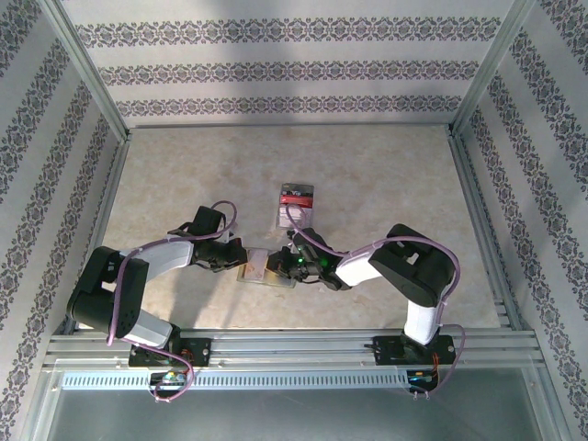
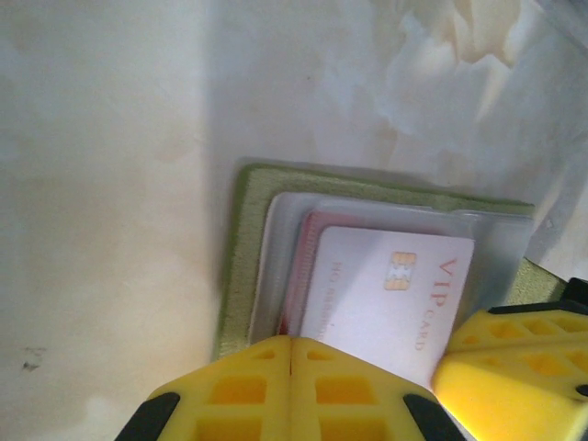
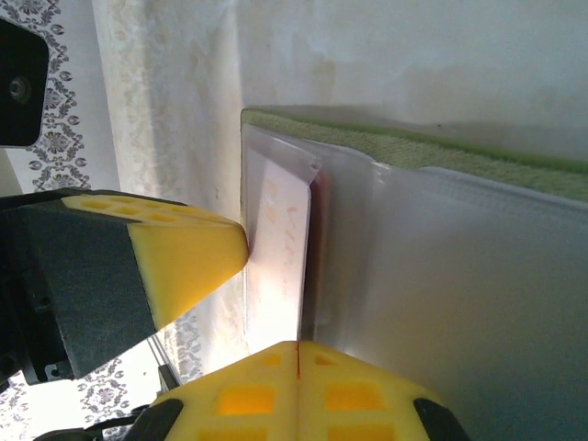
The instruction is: Take the credit cards out of the card holder
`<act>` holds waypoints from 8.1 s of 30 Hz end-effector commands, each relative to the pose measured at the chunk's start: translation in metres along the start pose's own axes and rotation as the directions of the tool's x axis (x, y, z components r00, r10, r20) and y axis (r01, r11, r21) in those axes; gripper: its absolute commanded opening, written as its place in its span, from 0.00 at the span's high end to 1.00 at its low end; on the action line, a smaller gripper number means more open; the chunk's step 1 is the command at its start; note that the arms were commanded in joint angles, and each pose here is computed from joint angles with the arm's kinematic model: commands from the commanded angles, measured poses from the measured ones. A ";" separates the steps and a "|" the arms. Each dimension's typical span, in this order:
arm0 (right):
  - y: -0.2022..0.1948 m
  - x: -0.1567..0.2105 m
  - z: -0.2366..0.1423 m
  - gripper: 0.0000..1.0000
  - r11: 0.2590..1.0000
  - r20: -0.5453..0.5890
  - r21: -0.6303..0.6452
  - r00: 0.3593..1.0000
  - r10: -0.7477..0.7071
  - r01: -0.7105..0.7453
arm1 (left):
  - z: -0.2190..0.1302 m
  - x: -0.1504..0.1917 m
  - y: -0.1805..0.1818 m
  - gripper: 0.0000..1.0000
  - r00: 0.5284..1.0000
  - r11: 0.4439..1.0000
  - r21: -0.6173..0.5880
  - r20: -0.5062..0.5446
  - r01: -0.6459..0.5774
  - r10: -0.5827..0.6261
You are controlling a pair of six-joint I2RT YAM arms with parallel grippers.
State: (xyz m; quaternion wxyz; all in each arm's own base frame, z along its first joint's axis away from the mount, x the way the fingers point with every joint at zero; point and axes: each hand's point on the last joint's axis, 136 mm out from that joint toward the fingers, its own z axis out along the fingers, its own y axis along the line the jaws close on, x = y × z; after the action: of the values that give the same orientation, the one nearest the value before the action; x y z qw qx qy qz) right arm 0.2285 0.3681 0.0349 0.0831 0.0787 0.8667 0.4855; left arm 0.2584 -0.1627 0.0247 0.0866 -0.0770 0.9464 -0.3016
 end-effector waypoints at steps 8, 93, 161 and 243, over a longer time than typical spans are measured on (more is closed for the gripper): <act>0.006 -0.006 -0.009 1.00 0.999 0.022 -0.027 0.999 -0.028 0.028 | 0.000 0.003 0.008 1.00 1.000 0.999 -0.034 -0.017 0.009 -0.009; -0.010 -0.005 -0.013 0.96 0.999 0.035 -0.001 0.999 0.036 -0.036 | 0.009 0.012 0.030 1.00 0.999 0.994 -0.112 -0.046 0.010 -0.015; 0.016 -0.029 -0.122 1.00 0.946 0.083 0.044 0.943 -0.323 0.320 | -0.087 -0.045 -0.100 0.67 0.917 0.928 0.093 0.216 -0.361 0.336; 0.077 -0.136 -0.134 1.00 -0.084 -0.647 0.063 -0.023 -0.762 0.994 | -0.185 -0.014 -0.020 0.19 0.625 0.884 -0.379 0.628 -0.275 0.464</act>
State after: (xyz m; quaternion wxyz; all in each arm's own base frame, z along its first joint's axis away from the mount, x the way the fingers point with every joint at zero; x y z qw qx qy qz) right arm 0.3266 0.2772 0.1832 0.2003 -0.5893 0.7763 0.0998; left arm 0.2388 -0.0995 0.2041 0.5042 0.0695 0.8477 -0.1494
